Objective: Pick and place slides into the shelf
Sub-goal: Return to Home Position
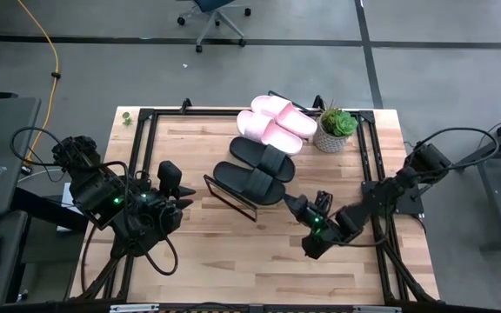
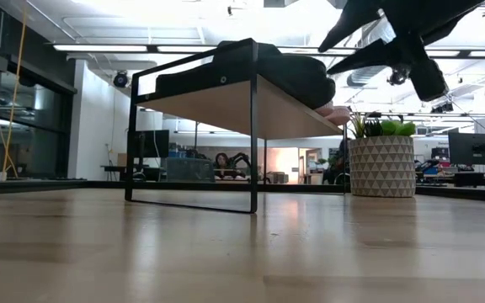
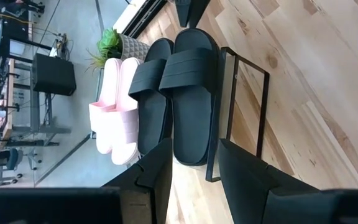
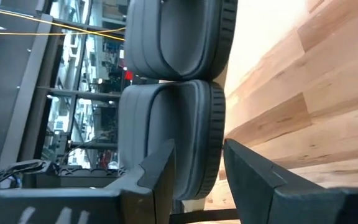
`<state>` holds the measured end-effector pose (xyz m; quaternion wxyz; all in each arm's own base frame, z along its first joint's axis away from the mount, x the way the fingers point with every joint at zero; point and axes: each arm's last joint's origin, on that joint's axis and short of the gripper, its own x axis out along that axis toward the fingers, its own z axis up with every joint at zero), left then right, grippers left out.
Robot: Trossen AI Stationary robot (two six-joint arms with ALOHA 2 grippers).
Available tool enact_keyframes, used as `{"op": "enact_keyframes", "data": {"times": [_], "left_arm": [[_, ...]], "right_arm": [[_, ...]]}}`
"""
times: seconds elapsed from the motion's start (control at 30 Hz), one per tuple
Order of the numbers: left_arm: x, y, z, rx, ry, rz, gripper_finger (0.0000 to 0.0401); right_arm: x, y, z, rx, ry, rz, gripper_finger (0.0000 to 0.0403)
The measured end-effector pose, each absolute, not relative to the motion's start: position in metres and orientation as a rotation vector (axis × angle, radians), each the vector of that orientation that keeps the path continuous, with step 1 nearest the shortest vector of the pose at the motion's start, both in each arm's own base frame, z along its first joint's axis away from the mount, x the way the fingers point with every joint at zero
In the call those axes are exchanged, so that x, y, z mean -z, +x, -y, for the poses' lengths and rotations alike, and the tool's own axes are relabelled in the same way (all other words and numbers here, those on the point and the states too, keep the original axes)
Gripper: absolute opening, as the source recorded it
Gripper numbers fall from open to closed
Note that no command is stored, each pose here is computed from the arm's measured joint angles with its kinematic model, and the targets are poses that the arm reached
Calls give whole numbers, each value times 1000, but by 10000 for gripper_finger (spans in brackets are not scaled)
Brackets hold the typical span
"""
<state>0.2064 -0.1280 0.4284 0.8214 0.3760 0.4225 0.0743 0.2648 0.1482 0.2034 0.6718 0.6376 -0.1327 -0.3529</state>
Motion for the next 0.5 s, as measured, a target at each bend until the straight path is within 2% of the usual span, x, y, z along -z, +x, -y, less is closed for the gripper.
{"op": "enact_keyframes", "data": {"times": [0.23,0.5], "left_arm": [[-429,206,128,-174,811,-892,117],[-432,207,126,-218,815,-855,117]], "right_arm": [[-221,245,-148,785,1355,316,126],[-282,184,-132,699,1077,225,126]]}}
